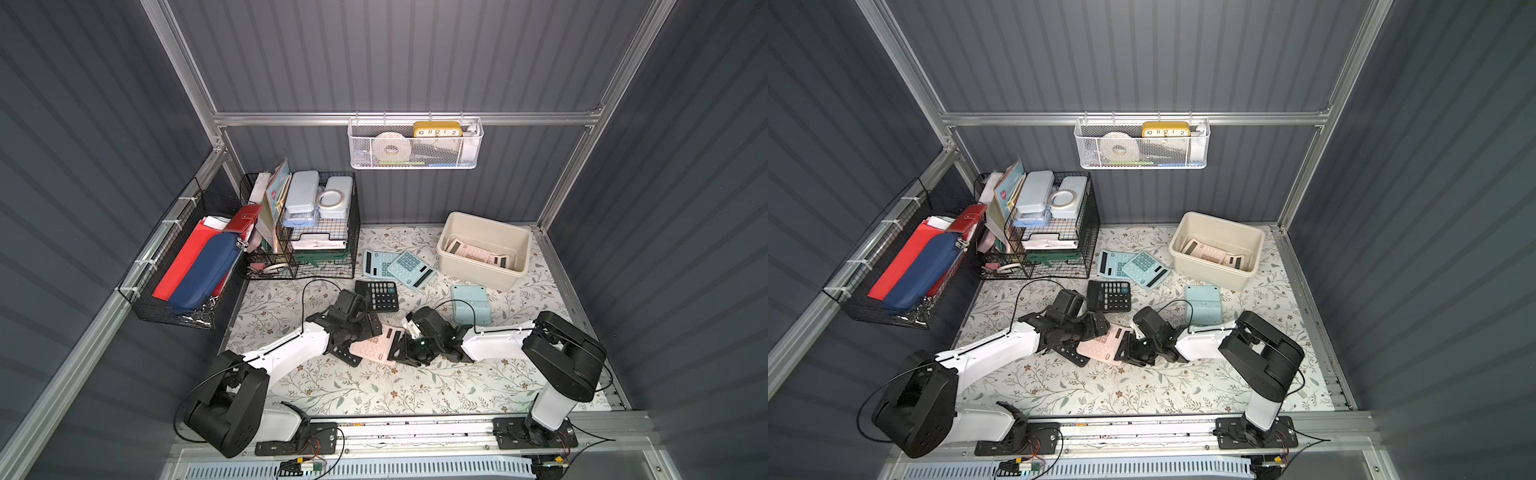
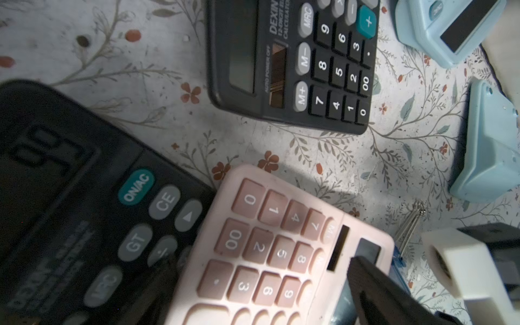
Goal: Put the calculator in the storage box
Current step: Pick up the calculator at the center of the board, then place the calculator in the storage box.
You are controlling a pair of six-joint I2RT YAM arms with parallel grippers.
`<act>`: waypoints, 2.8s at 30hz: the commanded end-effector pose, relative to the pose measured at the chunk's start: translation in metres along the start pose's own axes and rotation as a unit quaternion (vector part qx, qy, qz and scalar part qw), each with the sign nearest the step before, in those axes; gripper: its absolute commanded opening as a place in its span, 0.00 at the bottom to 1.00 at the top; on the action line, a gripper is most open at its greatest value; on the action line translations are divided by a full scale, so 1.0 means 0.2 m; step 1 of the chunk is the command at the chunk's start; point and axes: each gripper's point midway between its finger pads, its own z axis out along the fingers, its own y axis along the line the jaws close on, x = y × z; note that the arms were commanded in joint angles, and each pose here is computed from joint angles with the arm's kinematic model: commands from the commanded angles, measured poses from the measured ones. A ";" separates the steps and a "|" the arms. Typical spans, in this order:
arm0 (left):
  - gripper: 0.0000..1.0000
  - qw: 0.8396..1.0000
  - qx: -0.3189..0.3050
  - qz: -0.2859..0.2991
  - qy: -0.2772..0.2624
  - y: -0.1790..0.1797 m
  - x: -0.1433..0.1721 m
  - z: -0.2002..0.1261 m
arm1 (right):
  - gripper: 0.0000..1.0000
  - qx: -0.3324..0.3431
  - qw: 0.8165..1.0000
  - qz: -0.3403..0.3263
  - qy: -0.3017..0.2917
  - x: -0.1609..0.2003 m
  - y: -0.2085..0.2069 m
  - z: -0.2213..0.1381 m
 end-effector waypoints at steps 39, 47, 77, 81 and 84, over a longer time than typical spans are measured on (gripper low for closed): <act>0.99 0.993 -0.001 0.025 -0.119 -0.19 -0.34 -0.48 | 0.00 0.166 0.951 0.062 -0.252 -0.93 -0.28 -1.92; 0.99 0.993 0.002 0.041 -0.112 -0.21 -0.35 -0.46 | 0.00 0.223 0.952 0.087 -0.188 -1.08 -0.44 -1.89; 0.99 0.993 0.000 0.051 -0.109 -0.21 -0.36 -0.37 | 0.15 0.344 0.919 0.149 -0.121 -1.35 -0.90 -1.84; 0.99 0.993 0.001 0.051 -0.110 -0.21 -0.36 -0.37 | 0.23 0.374 0.907 0.149 -0.121 -1.34 -0.92 -1.89; 0.99 0.993 -0.002 0.051 -0.110 -0.21 -0.36 -0.37 | 0.29 0.391 0.900 0.145 -0.129 -1.34 -0.91 -1.94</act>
